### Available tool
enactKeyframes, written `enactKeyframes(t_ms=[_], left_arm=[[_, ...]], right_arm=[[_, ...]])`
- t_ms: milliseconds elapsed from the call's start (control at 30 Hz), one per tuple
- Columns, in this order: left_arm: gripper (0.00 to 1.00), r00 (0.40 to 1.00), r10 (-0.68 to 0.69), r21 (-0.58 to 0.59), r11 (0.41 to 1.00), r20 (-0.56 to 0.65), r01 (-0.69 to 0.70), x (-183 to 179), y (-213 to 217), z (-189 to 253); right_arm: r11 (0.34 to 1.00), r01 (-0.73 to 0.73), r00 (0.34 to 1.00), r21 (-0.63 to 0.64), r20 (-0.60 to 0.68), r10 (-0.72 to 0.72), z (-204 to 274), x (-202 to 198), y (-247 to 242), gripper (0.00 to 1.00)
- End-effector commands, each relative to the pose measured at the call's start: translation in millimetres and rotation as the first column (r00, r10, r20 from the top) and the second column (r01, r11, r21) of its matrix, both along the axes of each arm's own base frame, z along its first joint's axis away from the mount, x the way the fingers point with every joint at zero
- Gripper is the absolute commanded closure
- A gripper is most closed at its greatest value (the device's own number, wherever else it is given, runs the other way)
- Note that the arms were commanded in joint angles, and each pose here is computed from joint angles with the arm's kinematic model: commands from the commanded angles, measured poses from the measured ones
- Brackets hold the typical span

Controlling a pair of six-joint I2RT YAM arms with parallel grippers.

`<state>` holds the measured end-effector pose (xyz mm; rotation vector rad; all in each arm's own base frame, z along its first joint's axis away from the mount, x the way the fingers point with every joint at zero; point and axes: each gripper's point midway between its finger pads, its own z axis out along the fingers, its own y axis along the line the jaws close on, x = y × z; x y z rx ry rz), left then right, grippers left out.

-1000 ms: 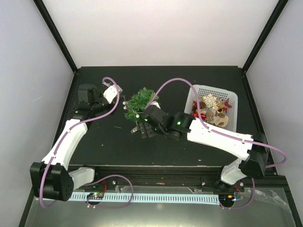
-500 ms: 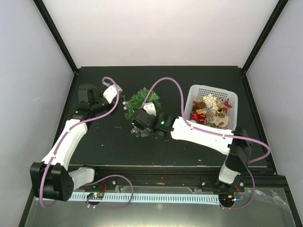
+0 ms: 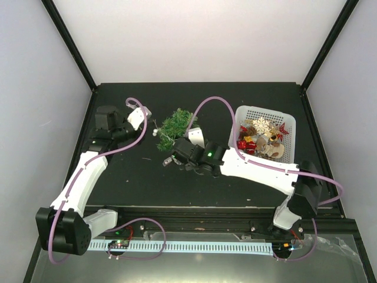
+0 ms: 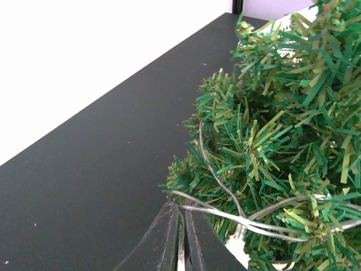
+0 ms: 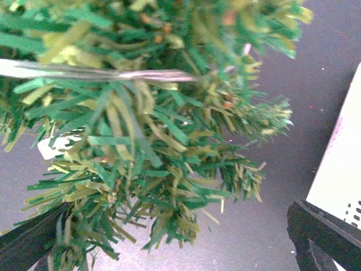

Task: Decorate the small christmas tree

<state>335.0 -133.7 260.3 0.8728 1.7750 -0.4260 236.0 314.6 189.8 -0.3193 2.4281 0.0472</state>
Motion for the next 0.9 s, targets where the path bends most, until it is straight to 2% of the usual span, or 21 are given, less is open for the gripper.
enactKeyframes(t_ms=[0, 600, 867], left_arm=[[0.93, 0.997, -0.050, 0.002, 0.999, 0.050, 0.050, -11, -6, 9], [0.81, 0.982, -0.159, 0.069, 0.986, 0.101, 0.153, -29, -27, 5], [0.78, 0.981, -0.129, 0.157, 0.982, 0.146, 0.106, -5, -32, -7]], right_arm=[[1.000, 0.010, 0.997, -0.004, 0.071, -0.009, 20, 12, -20, 0.00], [0.997, -0.061, 0.991, -0.048, 0.118, 0.066, 39, 50, -52, 0.00], [0.997, -0.080, 0.991, -0.008, 0.109, 0.081, 43, 47, -47, 0.00]])
